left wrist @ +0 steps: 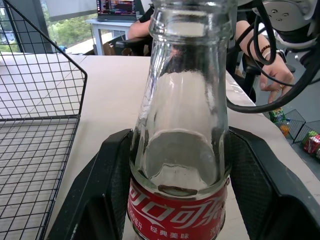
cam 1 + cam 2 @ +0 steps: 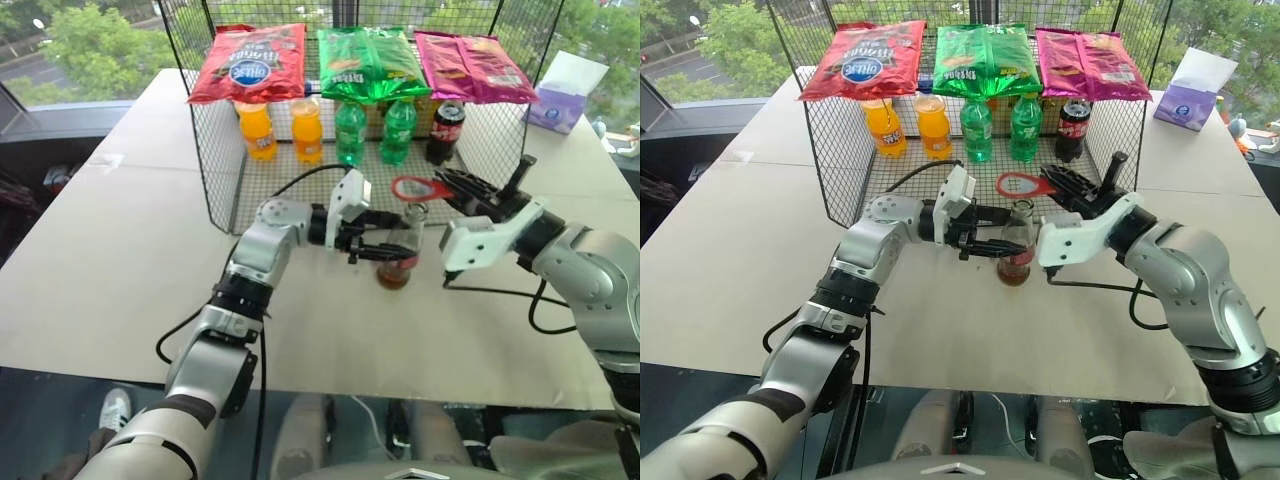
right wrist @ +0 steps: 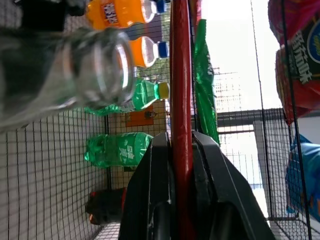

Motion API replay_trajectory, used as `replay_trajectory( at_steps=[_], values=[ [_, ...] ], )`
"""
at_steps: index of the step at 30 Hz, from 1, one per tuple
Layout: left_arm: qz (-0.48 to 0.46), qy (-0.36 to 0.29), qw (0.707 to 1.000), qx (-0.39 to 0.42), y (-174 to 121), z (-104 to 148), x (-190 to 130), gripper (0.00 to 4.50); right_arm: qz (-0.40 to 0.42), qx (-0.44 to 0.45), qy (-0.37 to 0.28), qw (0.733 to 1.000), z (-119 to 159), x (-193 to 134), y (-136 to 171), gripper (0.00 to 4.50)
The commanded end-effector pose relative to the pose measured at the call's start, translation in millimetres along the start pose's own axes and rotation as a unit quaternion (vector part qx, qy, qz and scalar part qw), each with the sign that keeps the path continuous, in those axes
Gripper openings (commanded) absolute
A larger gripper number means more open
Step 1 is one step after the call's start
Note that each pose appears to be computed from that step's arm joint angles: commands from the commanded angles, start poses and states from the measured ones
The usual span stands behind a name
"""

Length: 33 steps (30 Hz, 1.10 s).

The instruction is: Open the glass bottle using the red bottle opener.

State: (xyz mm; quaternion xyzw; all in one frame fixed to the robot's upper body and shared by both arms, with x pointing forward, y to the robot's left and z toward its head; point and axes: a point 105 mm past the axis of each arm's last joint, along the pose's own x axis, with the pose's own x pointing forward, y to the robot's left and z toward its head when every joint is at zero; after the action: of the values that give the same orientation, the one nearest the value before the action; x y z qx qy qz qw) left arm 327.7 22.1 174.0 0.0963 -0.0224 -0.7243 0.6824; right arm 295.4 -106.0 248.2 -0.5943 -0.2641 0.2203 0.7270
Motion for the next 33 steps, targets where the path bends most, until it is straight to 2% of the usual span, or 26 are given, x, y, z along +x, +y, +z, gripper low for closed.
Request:
replay_trajectory(
  at_steps=[1, 3, 4, 5, 6, 8, 9, 11, 13, 15, 17, 18, 20, 22, 23, 27, 29, 31, 33],
  values=[
    [0.007, -0.017, 0.999, 0.026, 0, 14, 0, 2.21, -0.085, 0.105, 0.036, 0.99, -6, -10, -34, 0.0],
    [0.011, -0.02, 0.999, 0.03, 0, 15, 0, 2.21, -0.1, 0.211, 0.061, 0.97, -13, -17, -32, 0.0],
    [0.015, -0.023, 0.999, 0.033, 0, 15, 0, 2.21, -0.107, 0.275, 0.076, 0.952, -17, -22, -26, 0.0],
    [0.018, -0.025, 0.999, 0.035, 0, 15, -1, 2.21, -0.103, 0.388, 0.087, 0.912, -19, -29, -10, 0.0],
    [0.019, -0.026, 0.999, 0.036, -1, 14, -1, 2.21, -0.096, 0.462, 0.092, 0.877, -18, -33, 2, 0.0],
    [0.029, -0.029, 0.998, 0.039, -1, 13, -2, 2.21, -0.092, 0.565, 0.129, 0.81, -20, -48, 33, 0.0],
    [0.032, -0.031, 0.998, 0.039, -2, 12, -2, 2.21, -0.091, 0.597, 0.146, 0.784, -21, -53, 45, 0.0],
    [0.034, -0.033, 0.998, 0.039, -3, 11, -3, 2.21, -0.078, 0.634, 0.167, 0.751, -19, -58, 64, 0.0],
    [0.037, -0.036, 0.998, 0.039, -4, 10, -4, 2.21, -0.066, 0.692, 0.202, 0.69, -20, -64, 95, 0.0],
    [0.041, -0.038, 0.998, 0.038, -4, 9, -6, 2.21, -0.054, 0.726, 0.232, 0.645, -21, -68, 121, 0.0],
    [0.045, -0.039, 0.998, 0.035, -4, 8, -8, 2.21, -0.036, 0.742, 0.259, 0.618, -23, -71, 144, 0.0],
    [0.046, -0.04, 0.998, 0.034, -4, 8, -8, 2.21, -0.032, 0.746, 0.265, 0.61, -23, -71, 151, 0.0],
    [0.046, -0.039, 0.998, 0.031, -4, 7, -9, 2.22, -0.022, 0.749, 0.278, 0.602, -27, -74, 161, 0.91],
    [0.048, -0.039, 0.998, 0.028, -4, 6, -10, 2.22, -0.018, 0.745, 0.286, 0.602, -31, -75, 163, 1.59],
    [0.048, -0.039, 0.998, 0.027, -4, 6, -10, 2.22, -0.017, 0.746, 0.285, 0.602, -32, -76, 163, 2.14],
    [0.046, -0.04, 0.998, 0.018, -4, 5, -12, 2.22, -0.023, 0.727, 0.289, 0.623, -41, -82, 152, 3.94],
    [0.047, -0.044, 0.998, 0.013, -4, 5, -12, 2.22, -0.016, 0.696, 0.292, 0.656, -45, -86, 145, 4.44],
    [0.046, -0.047, 0.998, 0.011, -4, 6, -12, 2.22, -0.016, 0.66, 0.289, 0.694, -48, -88, 134, 4.44],
    [0.044, -0.046, 0.998, 0.012, -4, 6, -13, 3.28, 0.0, 0.615, 0.291, 0.733, -51, -90, 128, 4.5]
  ],
)
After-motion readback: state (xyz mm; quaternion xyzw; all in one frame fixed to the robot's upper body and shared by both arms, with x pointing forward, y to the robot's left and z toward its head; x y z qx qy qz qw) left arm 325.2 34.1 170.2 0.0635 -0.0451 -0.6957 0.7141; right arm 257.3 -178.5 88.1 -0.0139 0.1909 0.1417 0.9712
